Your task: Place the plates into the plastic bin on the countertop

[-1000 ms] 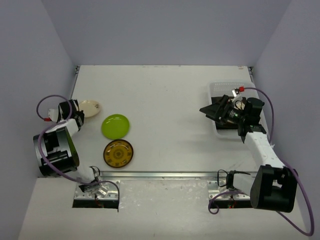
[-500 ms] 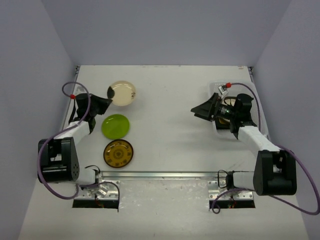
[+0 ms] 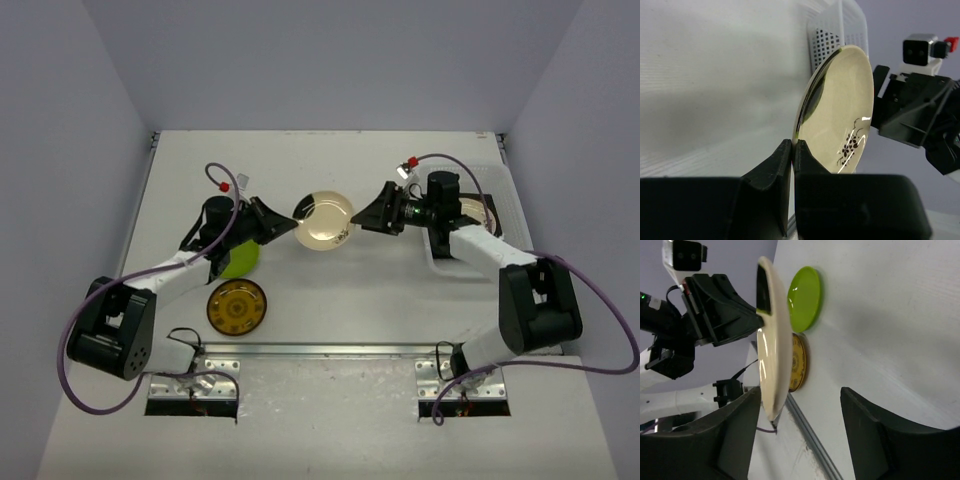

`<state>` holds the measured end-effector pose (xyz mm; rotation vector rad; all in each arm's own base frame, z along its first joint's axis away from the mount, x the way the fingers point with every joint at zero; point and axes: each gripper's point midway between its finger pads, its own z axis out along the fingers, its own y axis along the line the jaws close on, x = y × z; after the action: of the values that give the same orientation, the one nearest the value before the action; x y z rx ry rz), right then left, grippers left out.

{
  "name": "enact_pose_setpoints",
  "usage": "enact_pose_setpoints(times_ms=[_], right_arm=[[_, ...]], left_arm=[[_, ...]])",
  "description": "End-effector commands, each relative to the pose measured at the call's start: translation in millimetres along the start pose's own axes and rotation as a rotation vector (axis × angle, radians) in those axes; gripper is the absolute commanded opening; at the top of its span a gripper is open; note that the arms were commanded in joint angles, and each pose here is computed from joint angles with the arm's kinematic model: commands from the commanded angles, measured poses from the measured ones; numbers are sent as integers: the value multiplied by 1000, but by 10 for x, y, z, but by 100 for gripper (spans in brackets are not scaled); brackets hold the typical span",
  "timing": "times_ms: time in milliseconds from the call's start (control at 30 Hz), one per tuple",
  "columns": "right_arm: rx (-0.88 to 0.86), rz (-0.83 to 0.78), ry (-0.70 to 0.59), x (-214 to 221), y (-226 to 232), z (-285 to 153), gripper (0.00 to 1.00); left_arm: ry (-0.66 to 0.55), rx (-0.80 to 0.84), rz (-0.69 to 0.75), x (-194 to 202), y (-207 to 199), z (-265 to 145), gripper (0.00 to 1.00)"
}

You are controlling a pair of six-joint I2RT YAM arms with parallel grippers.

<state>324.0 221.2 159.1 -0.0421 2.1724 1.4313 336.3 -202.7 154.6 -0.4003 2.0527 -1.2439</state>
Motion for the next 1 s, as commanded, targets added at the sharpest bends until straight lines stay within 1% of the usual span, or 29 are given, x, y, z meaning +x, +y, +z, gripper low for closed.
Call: enact_pose_setpoints(times_ms=[0, 67, 100, 133, 167, 200, 233, 300, 333, 367, 400, 433, 500, 533, 567, 600, 633, 733, 867, 967], right_arm=[[-41, -56, -32, -155, 154, 128, 60], [-54, -58, -26, -147, 194, 168, 56], [-62, -57, -20, -134, 220, 192, 47], [-70, -55, -13, -117, 247, 217, 36], [-79, -57, -13, -119, 264, 234, 15], [-81, -45, -17, -123, 268, 242, 5], [-79, -24, -22, -125, 263, 245, 0], [-48, -13, -48, -160, 206, 223, 0], [-24, -4, -73, -187, 166, 168, 0], [-7, 10, -96, -219, 129, 113, 0], [7, 22, -119, -256, 93, 60, 0], [31, 45, -152, -308, 5, -25, 0], [103, 119, -272, -535, -222, -334, 0], [144, 159, -320, -564, -363, -489, 0], [194, 194, -415, -714, -492, -787, 0], [250, 224, -468, -752, -624, -965, 0], [359, 259, -557, -802, -842, -1282, 0], [579, 316, -706, -827, -1261, -1916, 0], [729, 384, -774, -803, -1595, -2391, 0], [806, 402, -762, -825, -1758, -2509, 0]], left_arm=[[-58, 114, 105, -164, -439, -101, 0], [-45, 121, 117, -129, -476, -95, 0], [-37, 123, 123, -108, -486, -89, 0], [-28, 125, 129, -87, -495, -83, 1], [-23, 129, 132, -70, -508, -79, 4], [-17, 126, 134, -58, -507, -76, 10], [-11, 119, 135, -50, -498, -75, 18], [-22, 77, 146, -81, -448, -81, 51], [-47, 41, 162, -138, -443, -128, 70], [-58, -6, 173, -158, -393, -178, 85], [-77, -39, 183, -198, -371, -219, 94], [-127, -72, 199, -307, -392, -281, 100], [-197, -236, 215, -450, -219, -468, 100], [-237, -261, 227, -515, -248, -587, 100], [-265, -321, 232, -551, -164, -680, 100], [-281, -335, 238, -562, -161, -750, 100], [-318, -360, 248, -600, -150, -862, 100], [-332, -381, 274, -593, -142, -989, 100], [-316, -432, 276, -578, -40, -1008, 100], [-293, -476, 253, -555, 65, -961, 100]])
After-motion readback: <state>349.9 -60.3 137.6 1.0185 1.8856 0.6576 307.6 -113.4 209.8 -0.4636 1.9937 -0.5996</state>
